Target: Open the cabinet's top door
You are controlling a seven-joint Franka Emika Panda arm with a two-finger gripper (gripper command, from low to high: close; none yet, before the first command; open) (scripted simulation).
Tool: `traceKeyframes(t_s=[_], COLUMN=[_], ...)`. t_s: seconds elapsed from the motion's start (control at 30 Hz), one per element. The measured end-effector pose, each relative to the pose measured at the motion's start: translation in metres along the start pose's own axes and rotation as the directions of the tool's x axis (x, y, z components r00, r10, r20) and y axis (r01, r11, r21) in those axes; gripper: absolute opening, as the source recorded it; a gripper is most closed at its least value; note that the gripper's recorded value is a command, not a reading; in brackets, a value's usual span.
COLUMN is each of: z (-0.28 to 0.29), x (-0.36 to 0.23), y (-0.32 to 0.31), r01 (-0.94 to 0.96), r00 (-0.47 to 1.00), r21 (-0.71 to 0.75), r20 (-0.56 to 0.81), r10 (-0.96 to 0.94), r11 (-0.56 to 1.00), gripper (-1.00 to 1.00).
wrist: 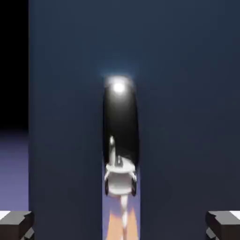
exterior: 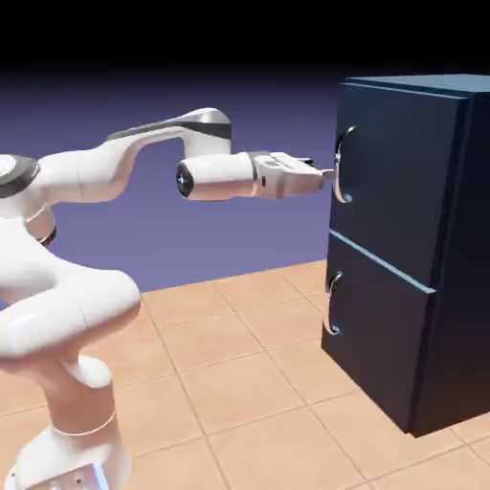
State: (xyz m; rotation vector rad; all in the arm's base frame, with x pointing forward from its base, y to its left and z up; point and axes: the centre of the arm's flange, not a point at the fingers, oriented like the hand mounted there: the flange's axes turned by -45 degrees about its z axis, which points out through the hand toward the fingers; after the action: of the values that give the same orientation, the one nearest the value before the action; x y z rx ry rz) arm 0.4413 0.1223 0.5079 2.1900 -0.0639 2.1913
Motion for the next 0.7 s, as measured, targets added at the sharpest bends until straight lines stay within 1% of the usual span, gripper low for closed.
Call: traceKeyframes(t_s=[0.07,0.1,0.17,0.4,0.7], z=[0.022,0.028,0.028,-0.02,-0.073], x=[0.0,0.0,0.0,0.0,-0.001], y=[0.001,0.001,0.001,0.034,0.089], r01=[-0.001,-0.001,-0.001,-0.008,-0.001], r00=[1.0,1.0,1.0,1.0,1.0], r21=[0.0,0.0,0.0,0.194,0.43], r20=[0.0,0.001,0.001,-0.003,0.001], r10=[0.001,0.001,0.001,0.008,0.001], r11=[1.0,1.0,1.0,0.981,0.903], gripper=[0.0,-1.0,-1.0,-1.0,-1.0])
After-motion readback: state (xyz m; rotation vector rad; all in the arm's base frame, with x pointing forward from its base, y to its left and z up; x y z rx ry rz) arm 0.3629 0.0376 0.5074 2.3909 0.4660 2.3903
